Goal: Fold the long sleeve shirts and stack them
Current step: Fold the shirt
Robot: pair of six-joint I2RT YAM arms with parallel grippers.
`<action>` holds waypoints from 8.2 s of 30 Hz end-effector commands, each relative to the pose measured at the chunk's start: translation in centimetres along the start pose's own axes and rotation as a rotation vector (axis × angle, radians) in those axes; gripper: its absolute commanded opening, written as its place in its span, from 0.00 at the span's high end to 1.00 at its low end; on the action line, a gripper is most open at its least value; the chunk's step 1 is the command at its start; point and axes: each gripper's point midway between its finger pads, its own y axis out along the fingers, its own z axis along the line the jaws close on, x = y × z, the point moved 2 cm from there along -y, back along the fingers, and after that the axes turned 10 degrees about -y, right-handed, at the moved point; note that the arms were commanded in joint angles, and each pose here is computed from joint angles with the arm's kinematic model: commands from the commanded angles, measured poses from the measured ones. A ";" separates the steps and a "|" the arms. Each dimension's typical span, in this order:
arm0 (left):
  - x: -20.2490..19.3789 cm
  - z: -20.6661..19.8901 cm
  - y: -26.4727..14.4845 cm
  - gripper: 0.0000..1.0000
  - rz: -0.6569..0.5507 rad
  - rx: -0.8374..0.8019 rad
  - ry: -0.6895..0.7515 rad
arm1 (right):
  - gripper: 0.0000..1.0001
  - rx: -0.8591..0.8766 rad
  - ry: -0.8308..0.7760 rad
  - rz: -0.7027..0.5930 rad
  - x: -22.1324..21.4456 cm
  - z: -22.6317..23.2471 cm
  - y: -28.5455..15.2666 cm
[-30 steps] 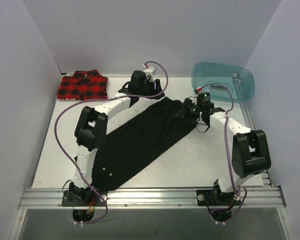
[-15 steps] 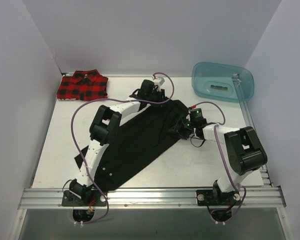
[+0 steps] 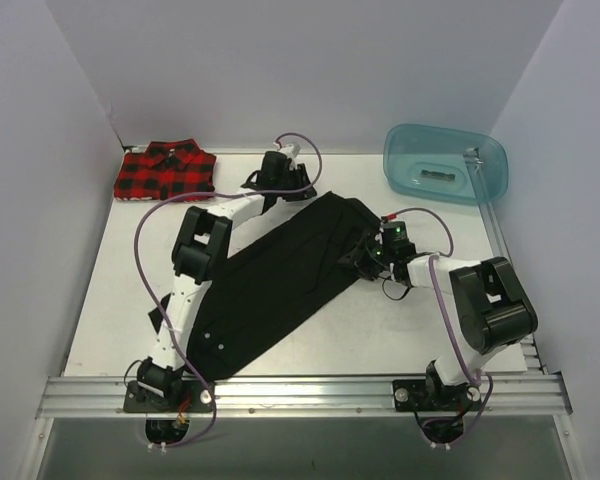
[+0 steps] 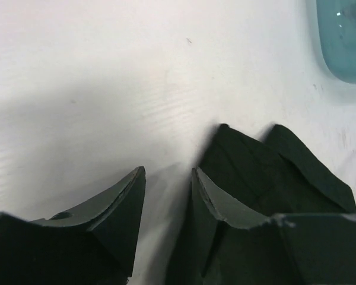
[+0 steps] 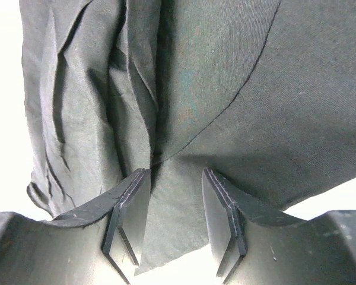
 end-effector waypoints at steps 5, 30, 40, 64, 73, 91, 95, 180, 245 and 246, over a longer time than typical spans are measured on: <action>6.5 -4.8 -4.5 0.47 -0.150 -0.086 0.004 | 0.59 -0.148 -0.137 0.010 1.6 -1.1 -3.9; -17.2 7.5 -36.9 0.12 0.044 0.649 -0.190 | 0.85 -0.269 -0.305 0.068 1.0 1.2 -3.0; -20.0 9.1 -34.8 0.16 0.133 0.676 -0.312 | 0.83 -0.319 -0.305 0.136 3.4 0.5 3.3; -16.9 -4.7 -29.7 0.06 0.138 0.276 -0.260 | 0.49 -0.325 -0.633 -0.030 12.9 7.0 -4.6; -18.3 2.5 -32.7 0.18 0.104 0.526 -0.164 | 0.56 -0.220 -0.584 0.132 -2.0 6.7 -7.1; -20.1 2.3 -28.7 0.21 0.228 0.484 -0.210 | 0.60 -0.366 -0.510 0.263 -3.6 -0.2 -1.4; -18.6 0.7 -29.0 0.17 0.219 0.413 -0.120 | 0.59 -0.328 -0.545 0.185 -0.8 1.8 -3.5; -13.9 -0.7 -31.4 0.23 -0.016 -0.051 -0.219 | 1.00 0.111 -1.476 0.020 -10.1 15.6 -5.2; -23.6 2.0 -34.7 0.49 0.129 0.204 -0.226 | 0.96 0.156 -1.417 0.077 -11.3 15.9 -5.6; -23.1 2.1 -34.3 0.48 0.105 0.207 -0.214 | 0.96 0.158 -1.416 0.072 -11.2 16.1 -5.6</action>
